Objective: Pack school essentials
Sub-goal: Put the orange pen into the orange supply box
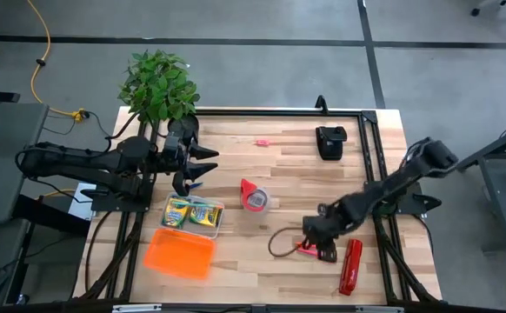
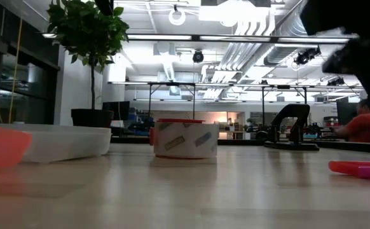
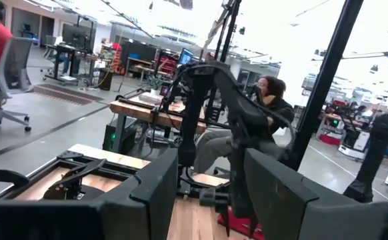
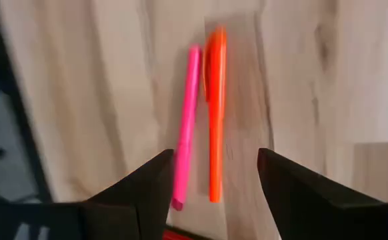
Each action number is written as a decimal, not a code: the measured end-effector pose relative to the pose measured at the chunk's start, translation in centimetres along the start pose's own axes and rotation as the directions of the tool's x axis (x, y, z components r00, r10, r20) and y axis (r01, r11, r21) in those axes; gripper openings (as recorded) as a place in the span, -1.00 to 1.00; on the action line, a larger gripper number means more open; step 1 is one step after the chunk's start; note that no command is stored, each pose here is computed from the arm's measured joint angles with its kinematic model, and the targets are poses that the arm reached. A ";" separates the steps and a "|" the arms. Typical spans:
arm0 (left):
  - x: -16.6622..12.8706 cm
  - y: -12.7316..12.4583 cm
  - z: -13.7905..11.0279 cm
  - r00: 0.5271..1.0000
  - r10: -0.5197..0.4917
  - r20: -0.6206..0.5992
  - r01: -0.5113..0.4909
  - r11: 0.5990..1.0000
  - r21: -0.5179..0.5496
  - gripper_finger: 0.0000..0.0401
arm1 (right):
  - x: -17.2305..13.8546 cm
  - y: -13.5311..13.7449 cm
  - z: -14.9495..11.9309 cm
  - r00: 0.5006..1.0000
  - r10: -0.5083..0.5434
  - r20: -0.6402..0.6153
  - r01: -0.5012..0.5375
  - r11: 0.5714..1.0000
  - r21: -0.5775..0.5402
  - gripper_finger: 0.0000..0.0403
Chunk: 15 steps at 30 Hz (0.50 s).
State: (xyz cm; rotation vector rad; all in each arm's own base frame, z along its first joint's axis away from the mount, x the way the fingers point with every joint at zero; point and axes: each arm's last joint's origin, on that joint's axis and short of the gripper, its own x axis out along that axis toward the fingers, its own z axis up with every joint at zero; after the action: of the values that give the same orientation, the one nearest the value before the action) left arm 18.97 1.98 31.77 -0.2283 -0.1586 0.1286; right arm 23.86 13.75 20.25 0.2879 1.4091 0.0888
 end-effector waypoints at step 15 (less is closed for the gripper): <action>0.0 0.0 0.0 1.000 0.000 0.000 0.000 1.000 -0.001 -0.19 | 6.4 -0.4 -1.7 0.998 -0.036 -0.042 0.040 0.994 0.097 0.03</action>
State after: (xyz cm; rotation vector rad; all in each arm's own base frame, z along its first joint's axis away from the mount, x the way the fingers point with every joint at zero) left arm 18.98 1.98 31.78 -0.2290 -0.1589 0.1286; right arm 23.17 15.07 13.72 0.3416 1.4605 -0.0061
